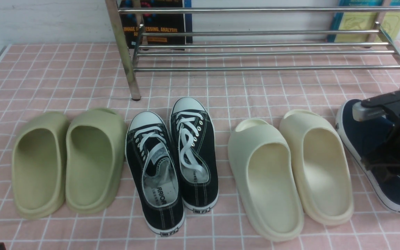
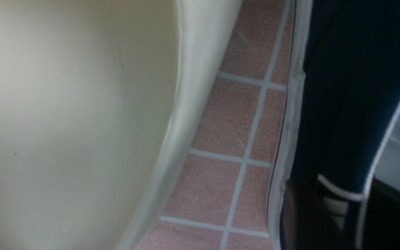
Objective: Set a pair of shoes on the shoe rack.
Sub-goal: Use the right arm to grab the shoe closest to it, then use the right arm to put a shoe into the shoe rack
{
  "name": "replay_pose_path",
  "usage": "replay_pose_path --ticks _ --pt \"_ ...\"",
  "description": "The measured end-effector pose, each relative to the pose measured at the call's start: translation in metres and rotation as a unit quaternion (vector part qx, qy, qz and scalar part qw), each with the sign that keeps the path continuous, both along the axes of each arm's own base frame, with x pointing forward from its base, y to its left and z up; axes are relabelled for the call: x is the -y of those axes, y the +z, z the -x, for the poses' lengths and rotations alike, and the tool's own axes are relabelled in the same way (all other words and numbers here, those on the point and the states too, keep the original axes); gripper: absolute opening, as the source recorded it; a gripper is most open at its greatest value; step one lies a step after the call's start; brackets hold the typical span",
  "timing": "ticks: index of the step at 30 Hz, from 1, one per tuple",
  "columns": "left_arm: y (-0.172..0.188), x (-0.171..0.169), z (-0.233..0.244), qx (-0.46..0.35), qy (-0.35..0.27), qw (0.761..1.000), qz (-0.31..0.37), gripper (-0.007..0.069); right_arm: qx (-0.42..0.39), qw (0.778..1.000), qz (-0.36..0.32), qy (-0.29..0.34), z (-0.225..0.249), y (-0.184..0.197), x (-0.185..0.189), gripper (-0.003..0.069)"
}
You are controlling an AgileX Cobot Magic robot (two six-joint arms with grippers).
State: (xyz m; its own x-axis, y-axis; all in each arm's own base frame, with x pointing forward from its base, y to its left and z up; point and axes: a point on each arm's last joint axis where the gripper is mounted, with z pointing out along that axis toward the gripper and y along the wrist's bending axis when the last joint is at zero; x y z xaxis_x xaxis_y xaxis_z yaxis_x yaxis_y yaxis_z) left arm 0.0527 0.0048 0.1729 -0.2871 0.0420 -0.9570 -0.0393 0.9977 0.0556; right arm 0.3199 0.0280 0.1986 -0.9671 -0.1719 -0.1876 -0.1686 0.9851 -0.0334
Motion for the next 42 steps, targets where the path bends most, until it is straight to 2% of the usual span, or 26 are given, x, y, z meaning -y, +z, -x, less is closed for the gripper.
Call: replay_pose_path --ticks 1,3,4,10,19,23,28,33,42 --pt "0.0 0.0 0.0 0.0 0.0 1.0 0.0 0.024 -0.002 1.0 0.0 0.0 0.0 -0.001 0.0 0.0171" --pt "0.0 0.0 0.0 0.0 0.0 1.0 0.0 0.024 -0.007 1.0 -0.003 -0.002 -0.002 -0.005 -0.001 0.0055" --pt "0.0 0.0 0.0 0.0 0.0 1.0 0.0 0.024 -0.008 1.0 -0.003 -0.002 -0.002 -0.005 -0.001 0.0033" --pt "0.0 0.0 0.0 0.0 0.0 1.0 0.0 0.024 -0.012 1.0 -0.001 -0.001 -0.008 0.012 -0.001 0.0034" --pt "0.0 0.0 0.0 0.0 0.0 1.0 0.0 0.024 0.069 0.998 -0.009 0.009 -0.031 0.11 -0.005 0.0034" --pt "0.0 0.0 0.0 0.0 0.0 1.0 0.0 0.024 0.088 0.996 -0.011 0.011 -0.046 0.13 -0.006 0.0034" --pt "0.0 0.0 0.0 0.0 0.0 1.0 0.0 0.024 0.091 0.996 -0.01 0.015 -0.077 0.128 -0.009 0.0034" --pt "0.0 0.0 0.0 0.0 0.0 1.0 0.0 0.024 0.089 0.996 -0.009 0.017 -0.117 0.109 -0.013 0.0034" --pt "0.0 0.0 0.0 0.0 0.0 1.0 0.0 0.024 0.141 0.99 -0.013 0.02 -0.173 0.096 -0.019 0.0034"
